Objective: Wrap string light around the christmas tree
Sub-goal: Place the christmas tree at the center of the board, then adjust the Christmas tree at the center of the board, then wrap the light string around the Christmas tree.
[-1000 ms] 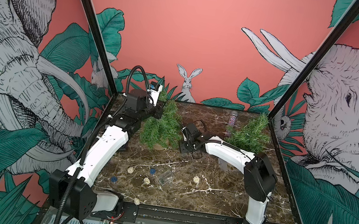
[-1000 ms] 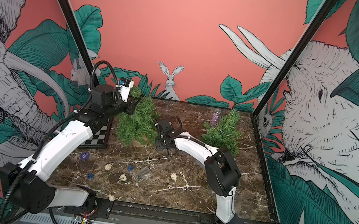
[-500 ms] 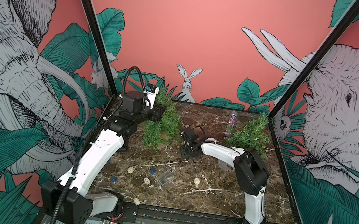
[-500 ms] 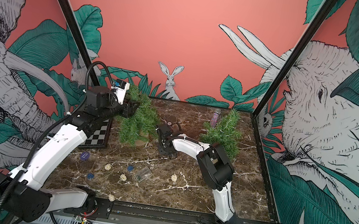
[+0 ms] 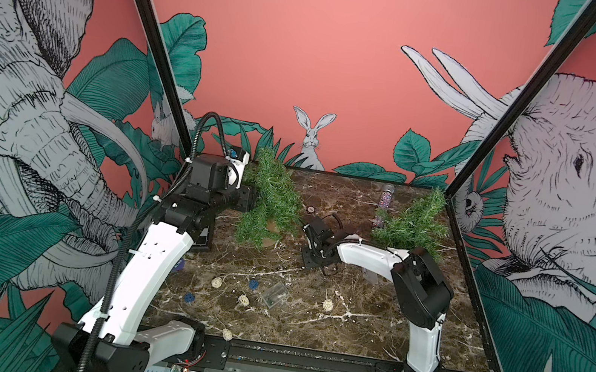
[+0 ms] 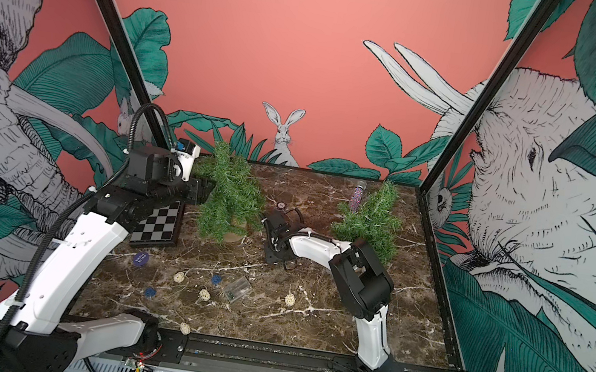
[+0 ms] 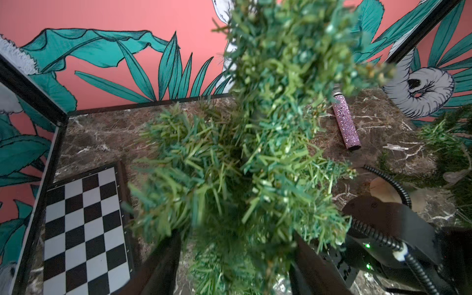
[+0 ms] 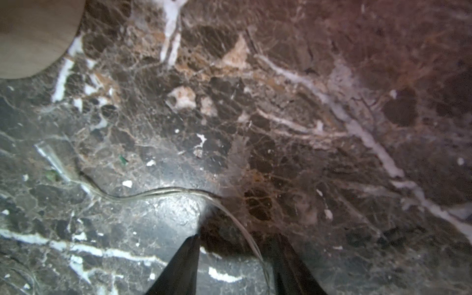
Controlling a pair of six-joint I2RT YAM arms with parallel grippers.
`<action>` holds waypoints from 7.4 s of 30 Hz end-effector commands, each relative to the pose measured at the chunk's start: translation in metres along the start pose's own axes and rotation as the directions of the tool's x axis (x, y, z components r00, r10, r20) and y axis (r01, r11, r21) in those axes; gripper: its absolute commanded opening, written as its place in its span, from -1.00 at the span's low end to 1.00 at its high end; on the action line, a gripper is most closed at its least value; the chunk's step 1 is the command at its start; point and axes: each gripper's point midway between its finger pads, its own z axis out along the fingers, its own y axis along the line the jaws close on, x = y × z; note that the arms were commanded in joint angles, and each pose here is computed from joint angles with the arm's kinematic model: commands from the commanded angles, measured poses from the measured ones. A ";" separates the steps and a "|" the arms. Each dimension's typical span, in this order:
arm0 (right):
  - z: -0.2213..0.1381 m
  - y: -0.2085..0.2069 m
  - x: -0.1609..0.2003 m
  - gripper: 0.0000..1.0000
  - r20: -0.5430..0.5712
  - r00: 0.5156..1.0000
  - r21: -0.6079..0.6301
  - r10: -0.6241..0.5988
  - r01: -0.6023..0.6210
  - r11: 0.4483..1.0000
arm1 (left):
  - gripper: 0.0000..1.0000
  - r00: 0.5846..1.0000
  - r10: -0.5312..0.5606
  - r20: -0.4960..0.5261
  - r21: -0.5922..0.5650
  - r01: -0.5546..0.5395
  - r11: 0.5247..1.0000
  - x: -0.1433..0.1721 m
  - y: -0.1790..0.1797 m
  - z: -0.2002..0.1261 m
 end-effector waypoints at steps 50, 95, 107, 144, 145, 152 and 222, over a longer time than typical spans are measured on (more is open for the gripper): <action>-0.024 -0.001 0.005 -0.06 0.038 0.999 -0.022 0.028 -0.027 0.999 | -0.77 0.933 -0.274 -0.234 0.223 0.326 0.919 0.105 0.000 0.084; -0.061 0.176 0.059 0.49 0.067 0.810 -0.123 -0.582 0.586 0.801 | 0.13 0.862 -0.356 -0.360 -0.074 0.354 0.932 0.148 0.028 0.031; -0.025 0.177 0.069 0.40 -0.037 0.800 -0.096 -0.599 0.594 0.799 | 0.13 0.818 -0.415 -0.398 -0.083 0.418 0.905 0.173 0.024 0.040; -0.035 0.099 0.040 0.34 0.032 0.950 -0.049 -0.311 0.313 0.949 | 0.16 0.737 -0.223 -0.638 -0.113 0.197 0.974 0.271 -0.019 0.036; -0.034 0.099 0.040 0.33 0.032 0.951 -0.050 -0.307 0.308 0.950 | 0.15 0.739 -0.225 -0.636 -0.114 0.198 0.974 0.272 -0.019 0.039; -0.039 0.095 0.036 0.32 0.066 0.958 -0.050 -0.279 0.283 0.958 | 0.11 0.722 -0.189 -0.666 -0.099 0.165 0.981 0.283 -0.026 0.050; -0.053 0.127 0.060 0.20 0.080 0.951 -0.128 -0.298 0.307 0.943 | -0.16 0.811 -0.168 -0.560 -0.087 0.144 0.986 0.227 -0.020 0.039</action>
